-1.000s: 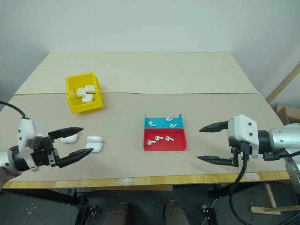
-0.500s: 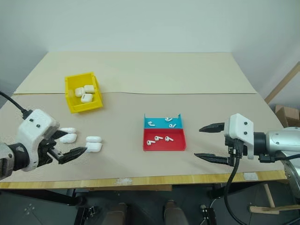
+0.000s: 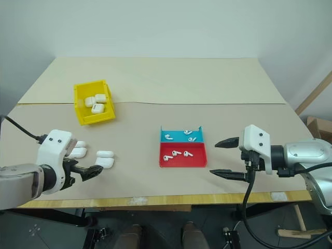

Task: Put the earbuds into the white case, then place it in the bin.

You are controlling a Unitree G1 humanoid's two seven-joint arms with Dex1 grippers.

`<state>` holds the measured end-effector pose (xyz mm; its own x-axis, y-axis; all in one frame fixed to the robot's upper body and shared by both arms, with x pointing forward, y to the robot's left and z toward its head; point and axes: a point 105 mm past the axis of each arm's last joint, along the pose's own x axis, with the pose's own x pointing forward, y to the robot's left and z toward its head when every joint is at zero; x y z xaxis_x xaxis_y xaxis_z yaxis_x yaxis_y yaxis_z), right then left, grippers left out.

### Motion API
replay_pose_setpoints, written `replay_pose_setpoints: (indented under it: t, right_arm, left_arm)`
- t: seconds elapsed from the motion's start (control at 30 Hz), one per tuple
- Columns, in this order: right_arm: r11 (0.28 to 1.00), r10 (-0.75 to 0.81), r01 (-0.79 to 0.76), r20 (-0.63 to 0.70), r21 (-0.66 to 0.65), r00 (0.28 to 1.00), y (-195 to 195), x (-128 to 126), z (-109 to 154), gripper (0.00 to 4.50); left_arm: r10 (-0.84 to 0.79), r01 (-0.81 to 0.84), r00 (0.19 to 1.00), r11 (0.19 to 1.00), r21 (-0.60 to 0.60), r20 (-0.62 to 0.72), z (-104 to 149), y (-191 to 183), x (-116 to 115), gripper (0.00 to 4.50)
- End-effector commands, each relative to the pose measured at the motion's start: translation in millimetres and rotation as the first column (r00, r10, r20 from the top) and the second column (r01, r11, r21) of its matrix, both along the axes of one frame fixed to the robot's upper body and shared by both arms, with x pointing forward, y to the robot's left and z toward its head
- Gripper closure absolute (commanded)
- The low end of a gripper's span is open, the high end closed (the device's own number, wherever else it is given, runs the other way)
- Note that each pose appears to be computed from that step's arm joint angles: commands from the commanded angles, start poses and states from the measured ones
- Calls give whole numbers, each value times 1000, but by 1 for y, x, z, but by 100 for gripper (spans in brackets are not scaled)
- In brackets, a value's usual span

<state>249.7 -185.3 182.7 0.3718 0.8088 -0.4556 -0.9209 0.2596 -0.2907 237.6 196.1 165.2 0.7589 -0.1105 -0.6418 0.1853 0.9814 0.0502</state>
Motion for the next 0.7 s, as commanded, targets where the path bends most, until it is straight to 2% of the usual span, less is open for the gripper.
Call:
replay_pose_setpoints:
  t: [0.03,0.3,0.7]
  right_arm:
    - [1000,-1,1,40,-1,999,3,-4,11,2]
    - [1000,-20,20,31,1,999,4,-10,9,2]
    - [999,-35,35,21,1,999,3,-10,5,2]
  left_arm:
    - [55,-55,998,998,-1,18,-1,-1,9,0]
    - [101,-101,995,994,-42,18,-3,-14,34,0]
    - [132,-133,991,991,-35,-30,-17,-18,36,0]
